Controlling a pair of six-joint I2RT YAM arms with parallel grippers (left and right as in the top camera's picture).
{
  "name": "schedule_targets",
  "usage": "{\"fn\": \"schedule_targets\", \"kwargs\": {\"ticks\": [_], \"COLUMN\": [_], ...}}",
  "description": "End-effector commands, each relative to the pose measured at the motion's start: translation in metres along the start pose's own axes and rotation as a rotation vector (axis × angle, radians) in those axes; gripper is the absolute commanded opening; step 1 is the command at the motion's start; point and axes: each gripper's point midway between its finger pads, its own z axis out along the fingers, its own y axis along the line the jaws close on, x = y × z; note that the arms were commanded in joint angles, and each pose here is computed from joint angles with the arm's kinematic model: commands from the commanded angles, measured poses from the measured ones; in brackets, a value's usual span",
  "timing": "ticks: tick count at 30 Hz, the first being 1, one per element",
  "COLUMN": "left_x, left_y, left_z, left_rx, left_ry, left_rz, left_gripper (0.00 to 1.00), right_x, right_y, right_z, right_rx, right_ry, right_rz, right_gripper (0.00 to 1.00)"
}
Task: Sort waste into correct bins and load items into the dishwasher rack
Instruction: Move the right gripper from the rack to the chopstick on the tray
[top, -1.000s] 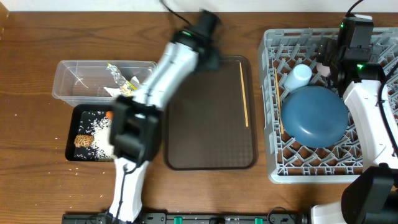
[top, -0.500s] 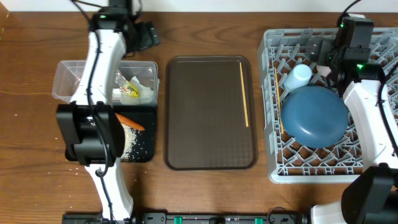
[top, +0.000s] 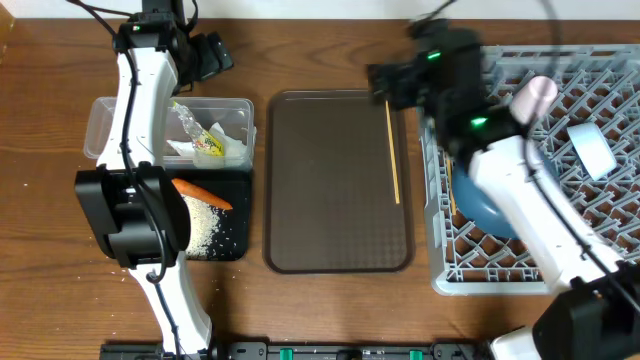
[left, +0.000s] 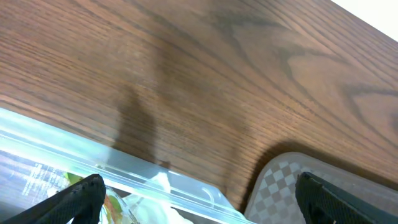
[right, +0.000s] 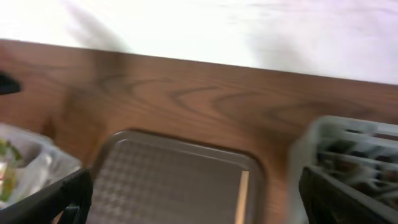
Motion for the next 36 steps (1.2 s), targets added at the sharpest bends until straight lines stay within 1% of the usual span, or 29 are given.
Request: {"fn": "schedule_targets", "kwargs": {"ticks": [1,6,8,12,15,17,20,23,24,28,33,36], "left_x": [-0.003,-0.003,-0.003,-0.003,-0.003,-0.003,-0.003,-0.003,-0.003,-0.003,-0.003,-0.003], "left_y": [0.000,0.000,0.000,0.000,0.000,0.000,0.000,0.000,0.000,0.000,0.000,0.000], "left_z": [-0.002,-0.002,-0.002,-0.002,-0.002,-0.002,-0.002,-0.002,-0.002,-0.002,-0.002,-0.002], "left_rx": [-0.003,-0.003,-0.003,-0.003,-0.003,-0.003,-0.003,-0.003,-0.003,-0.003,-0.003,-0.003], "left_ry": [-0.008,-0.008,-0.008,-0.008,-0.008,-0.008,-0.008,-0.008,-0.008,-0.008,-0.008,-0.008], "left_rz": [0.009,0.009,0.009,0.009,0.009,0.009,0.009,0.009,0.009,0.009,0.009,0.009], "left_gripper": [0.98,0.98,0.98,0.98,0.98,0.98,0.98,0.98,0.98,0.98,0.98,0.98], "right_x": [0.006,0.034,0.046,0.077,0.103,0.116,0.133,0.143,0.146,0.155,0.170,0.181], "right_y": [-0.005,0.015,0.014,0.006,0.001,-0.002,-0.010,-0.020,-0.022,-0.027,-0.037,-0.043], "right_z": [0.007,0.028,0.039,0.063,0.076,0.083,0.090,0.093,0.094,0.093,0.097,0.100], "right_rx": [0.160,0.093,0.100,0.132,0.152,0.164,0.205,0.252,0.265,0.288,0.338,0.361], "right_ry": [-0.017,0.058,0.089,0.162,0.228,0.263,0.300,0.321,0.329,0.357,0.390,0.417], "right_rz": [-0.004,0.048,0.083,0.071,0.062,0.057,0.045,0.033,0.028,0.020,0.021,0.012], "right_gripper": [0.99,0.99,0.94,0.84,0.68,0.59,0.38,0.30,0.29,0.27,0.32,0.31]}}
